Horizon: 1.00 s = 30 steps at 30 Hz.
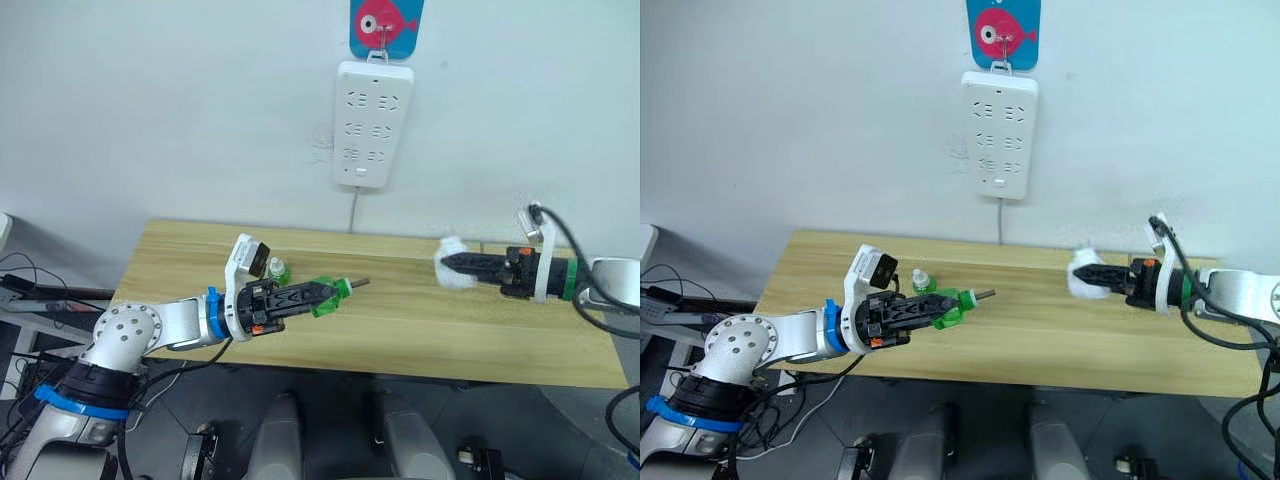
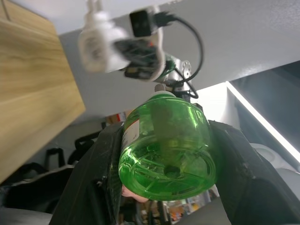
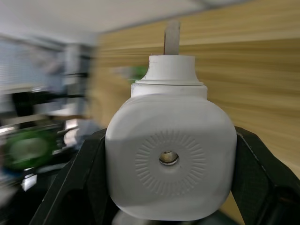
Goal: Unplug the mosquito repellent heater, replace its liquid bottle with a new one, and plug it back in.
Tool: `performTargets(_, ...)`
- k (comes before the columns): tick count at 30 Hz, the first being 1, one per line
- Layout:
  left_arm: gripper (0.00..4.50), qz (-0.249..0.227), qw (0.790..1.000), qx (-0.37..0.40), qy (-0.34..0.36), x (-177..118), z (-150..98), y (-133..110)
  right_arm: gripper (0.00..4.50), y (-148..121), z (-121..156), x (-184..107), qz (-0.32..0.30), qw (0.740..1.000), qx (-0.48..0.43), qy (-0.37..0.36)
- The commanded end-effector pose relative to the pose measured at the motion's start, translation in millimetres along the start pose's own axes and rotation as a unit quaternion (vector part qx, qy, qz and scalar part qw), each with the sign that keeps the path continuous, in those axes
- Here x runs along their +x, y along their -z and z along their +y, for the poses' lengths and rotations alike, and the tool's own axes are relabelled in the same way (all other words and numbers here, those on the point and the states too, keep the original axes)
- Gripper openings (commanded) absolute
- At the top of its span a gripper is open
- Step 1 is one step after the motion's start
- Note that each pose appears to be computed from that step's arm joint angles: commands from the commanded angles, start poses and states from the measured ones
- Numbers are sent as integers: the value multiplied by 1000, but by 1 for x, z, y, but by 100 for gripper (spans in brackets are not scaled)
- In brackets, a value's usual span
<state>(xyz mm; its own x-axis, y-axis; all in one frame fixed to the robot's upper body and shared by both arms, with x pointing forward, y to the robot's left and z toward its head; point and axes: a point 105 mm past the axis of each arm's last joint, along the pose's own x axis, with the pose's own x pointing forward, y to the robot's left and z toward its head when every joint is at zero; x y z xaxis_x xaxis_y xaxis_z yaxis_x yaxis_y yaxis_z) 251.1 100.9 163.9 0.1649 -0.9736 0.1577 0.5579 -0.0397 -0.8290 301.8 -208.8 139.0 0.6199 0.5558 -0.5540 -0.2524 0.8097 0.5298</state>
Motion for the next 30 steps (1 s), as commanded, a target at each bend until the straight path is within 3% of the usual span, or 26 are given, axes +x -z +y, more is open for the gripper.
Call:
performTargets(1,225,-1,1000,29,10,7,-8,2,301,10,-68,-6,7,977,-46,209)
performTargets(9,225,-16,998,53,-1,11,-10,-1,301,18,-117,-2,35,944,-73,320)
performTargets(21,225,-28,997,64,-14,7,-11,2,301,31,-135,9,65,943,-85,317)
performTargets(23,225,-28,998,63,-14,6,-11,2,373,30,-135,9,63,946,-82,309)
performTargets(26,225,-27,998,62,-15,5,-9,3,447,25,-132,3,55,948,-84,303)
performTargets(30,225,-28,997,70,-24,1,-5,1,447,11,-120,-16,38,947,-102,302)
